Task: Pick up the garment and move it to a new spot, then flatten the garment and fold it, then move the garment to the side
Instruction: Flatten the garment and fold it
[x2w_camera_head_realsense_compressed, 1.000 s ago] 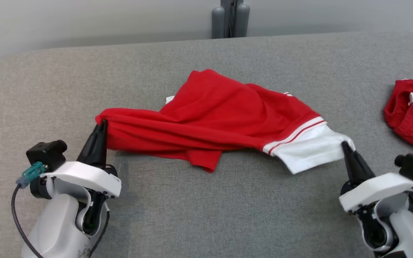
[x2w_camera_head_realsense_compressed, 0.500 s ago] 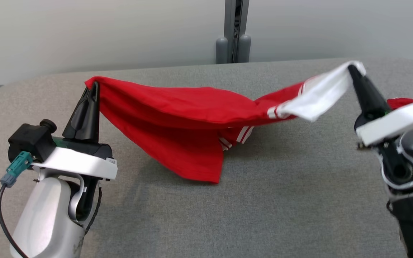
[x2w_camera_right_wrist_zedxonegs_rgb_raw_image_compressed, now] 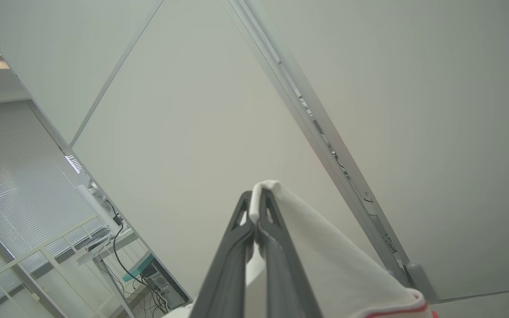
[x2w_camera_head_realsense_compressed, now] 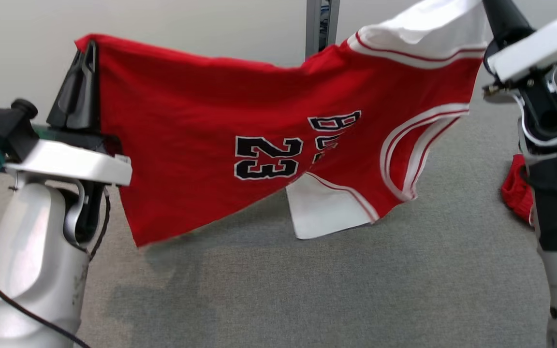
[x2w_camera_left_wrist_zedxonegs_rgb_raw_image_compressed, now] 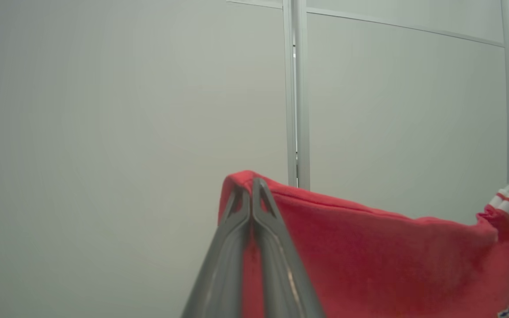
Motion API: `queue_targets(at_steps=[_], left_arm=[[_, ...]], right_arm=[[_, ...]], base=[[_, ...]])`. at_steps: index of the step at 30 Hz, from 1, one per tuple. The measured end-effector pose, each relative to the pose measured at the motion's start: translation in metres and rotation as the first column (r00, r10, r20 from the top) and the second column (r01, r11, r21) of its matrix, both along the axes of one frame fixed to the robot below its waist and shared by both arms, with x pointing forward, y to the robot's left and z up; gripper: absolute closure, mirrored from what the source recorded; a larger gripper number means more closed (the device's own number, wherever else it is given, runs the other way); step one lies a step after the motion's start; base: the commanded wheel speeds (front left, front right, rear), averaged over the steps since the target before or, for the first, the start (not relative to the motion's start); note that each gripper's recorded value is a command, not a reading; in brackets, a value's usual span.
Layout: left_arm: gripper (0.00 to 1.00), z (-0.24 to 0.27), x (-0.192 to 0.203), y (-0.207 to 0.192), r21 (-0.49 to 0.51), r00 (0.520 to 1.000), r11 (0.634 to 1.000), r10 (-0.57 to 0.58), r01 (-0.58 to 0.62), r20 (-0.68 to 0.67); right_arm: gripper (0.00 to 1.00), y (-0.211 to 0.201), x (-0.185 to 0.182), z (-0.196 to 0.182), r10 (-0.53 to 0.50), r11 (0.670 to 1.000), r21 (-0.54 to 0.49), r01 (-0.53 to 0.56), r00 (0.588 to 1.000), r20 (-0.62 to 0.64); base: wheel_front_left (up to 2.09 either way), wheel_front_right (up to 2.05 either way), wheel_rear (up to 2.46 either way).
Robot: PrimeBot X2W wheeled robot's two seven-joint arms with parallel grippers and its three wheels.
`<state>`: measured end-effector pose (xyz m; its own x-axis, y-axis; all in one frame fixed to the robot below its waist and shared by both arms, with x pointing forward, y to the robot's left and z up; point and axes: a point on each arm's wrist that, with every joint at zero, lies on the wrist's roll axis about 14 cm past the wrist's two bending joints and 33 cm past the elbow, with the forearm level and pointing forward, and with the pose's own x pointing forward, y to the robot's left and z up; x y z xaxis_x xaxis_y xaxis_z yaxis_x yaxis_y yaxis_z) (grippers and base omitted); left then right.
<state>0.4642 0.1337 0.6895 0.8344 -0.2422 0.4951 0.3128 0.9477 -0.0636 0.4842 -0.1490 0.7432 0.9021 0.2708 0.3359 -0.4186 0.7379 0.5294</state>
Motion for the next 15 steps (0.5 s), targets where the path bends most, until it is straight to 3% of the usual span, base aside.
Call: queue_targets(at_steps=[15], left_arm=[[1.00, 0.044, 0.005, 0.016, -0.009, 0.997, 0.999, 0.038, -0.038, 0.061]], right_arm=[[1.00, 0.012, 0.011, 0.053, -0.029, 0.997, -0.072, 0.033, 0.998, 0.063]], base=[[0.00, 0.00, 0.00]])
